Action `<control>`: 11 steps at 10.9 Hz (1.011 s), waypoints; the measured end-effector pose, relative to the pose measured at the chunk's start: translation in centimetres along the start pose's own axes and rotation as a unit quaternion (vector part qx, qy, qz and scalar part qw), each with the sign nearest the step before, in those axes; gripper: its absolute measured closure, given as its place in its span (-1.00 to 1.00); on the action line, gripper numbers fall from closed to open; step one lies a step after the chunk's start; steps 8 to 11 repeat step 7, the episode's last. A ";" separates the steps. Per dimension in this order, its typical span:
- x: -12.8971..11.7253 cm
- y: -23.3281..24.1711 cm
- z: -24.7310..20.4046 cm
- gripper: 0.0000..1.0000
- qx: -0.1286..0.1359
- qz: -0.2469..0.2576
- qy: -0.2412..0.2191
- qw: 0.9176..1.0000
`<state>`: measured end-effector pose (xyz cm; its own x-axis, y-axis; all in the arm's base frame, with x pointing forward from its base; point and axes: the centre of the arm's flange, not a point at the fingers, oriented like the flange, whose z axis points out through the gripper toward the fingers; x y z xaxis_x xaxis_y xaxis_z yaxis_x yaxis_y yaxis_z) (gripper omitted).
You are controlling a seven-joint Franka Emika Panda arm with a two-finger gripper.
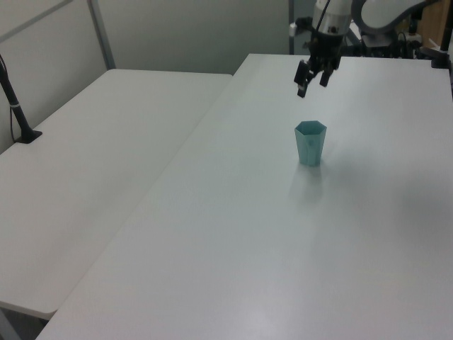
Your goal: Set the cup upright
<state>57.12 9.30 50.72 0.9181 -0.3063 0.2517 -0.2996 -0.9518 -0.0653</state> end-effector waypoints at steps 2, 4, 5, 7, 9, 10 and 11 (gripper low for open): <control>1.1 0.2 -3.9 -1.00 -0.006 -0.035 -0.005 0.999; 2.2 3.8 -6.7 -1.00 -0.023 -0.127 -0.057 0.990; 2.6 5.7 -7.5 -1.00 -0.023 -0.158 -0.075 0.984; 2.7 9.3 -9.5 -1.00 -0.017 -0.201 -0.104 0.974; 2.7 9.3 -9.5 -1.00 -0.017 -0.201 -0.104 0.974; 2.7 9.3 -9.5 -1.00 -0.017 -0.201 -0.104 0.974; 2.7 9.3 -9.5 -1.00 -0.017 -0.201 -0.104 0.974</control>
